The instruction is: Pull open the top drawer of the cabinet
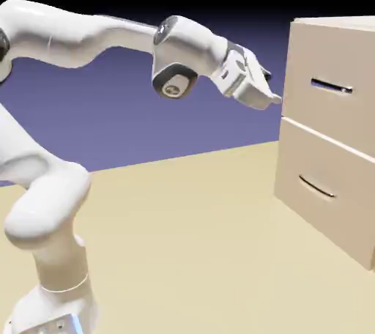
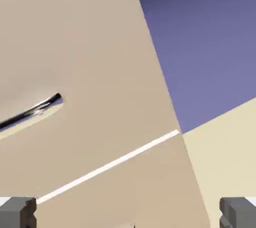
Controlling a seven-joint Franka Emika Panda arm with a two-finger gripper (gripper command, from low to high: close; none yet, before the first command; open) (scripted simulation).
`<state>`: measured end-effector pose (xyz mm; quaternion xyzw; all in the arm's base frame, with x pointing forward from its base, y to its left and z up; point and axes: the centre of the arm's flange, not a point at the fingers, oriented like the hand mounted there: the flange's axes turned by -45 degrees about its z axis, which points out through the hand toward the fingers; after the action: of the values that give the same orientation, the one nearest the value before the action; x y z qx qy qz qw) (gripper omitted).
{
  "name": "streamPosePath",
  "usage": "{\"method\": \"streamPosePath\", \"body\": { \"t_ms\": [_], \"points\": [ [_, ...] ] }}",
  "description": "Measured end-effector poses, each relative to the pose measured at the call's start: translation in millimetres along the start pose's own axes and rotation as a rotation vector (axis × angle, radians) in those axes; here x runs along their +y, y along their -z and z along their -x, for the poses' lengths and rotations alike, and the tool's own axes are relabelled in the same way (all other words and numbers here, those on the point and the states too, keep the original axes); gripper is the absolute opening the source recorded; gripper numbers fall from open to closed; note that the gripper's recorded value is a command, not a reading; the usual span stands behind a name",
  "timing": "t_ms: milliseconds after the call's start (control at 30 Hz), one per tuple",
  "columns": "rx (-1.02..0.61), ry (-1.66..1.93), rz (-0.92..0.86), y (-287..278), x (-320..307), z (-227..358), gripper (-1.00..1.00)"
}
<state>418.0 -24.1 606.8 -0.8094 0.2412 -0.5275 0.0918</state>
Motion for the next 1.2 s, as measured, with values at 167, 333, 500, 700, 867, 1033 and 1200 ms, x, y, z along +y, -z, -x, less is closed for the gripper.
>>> {"method": "streamPosePath", "body": {
  "t_ms": [167,333,500,700,867,1033,1200],
  "points": [
    [0.056,-0.11,-0.036,-0.7,-16.8,-11.4,1.0],
    [0.099,-0.216,-0.082,-8.1,-34.7,-16.2,1.0],
    [0.13,-0.321,-0.135,-23.0,-52.4,-15.1,1.0],
    [0.152,-0.448,-0.205,-50.4,-71.9,-7.1,1.0],
    [0.158,-0.56,-0.264,-80.4,-85.4,4.2,1.0],
    [0.156,-0.681,-0.321,-115.7,-95.6,19.1,1.0],
    [0.15,-0.813,-0.376,-154.8,-102.0,36.7,1.0]
  ]
}}
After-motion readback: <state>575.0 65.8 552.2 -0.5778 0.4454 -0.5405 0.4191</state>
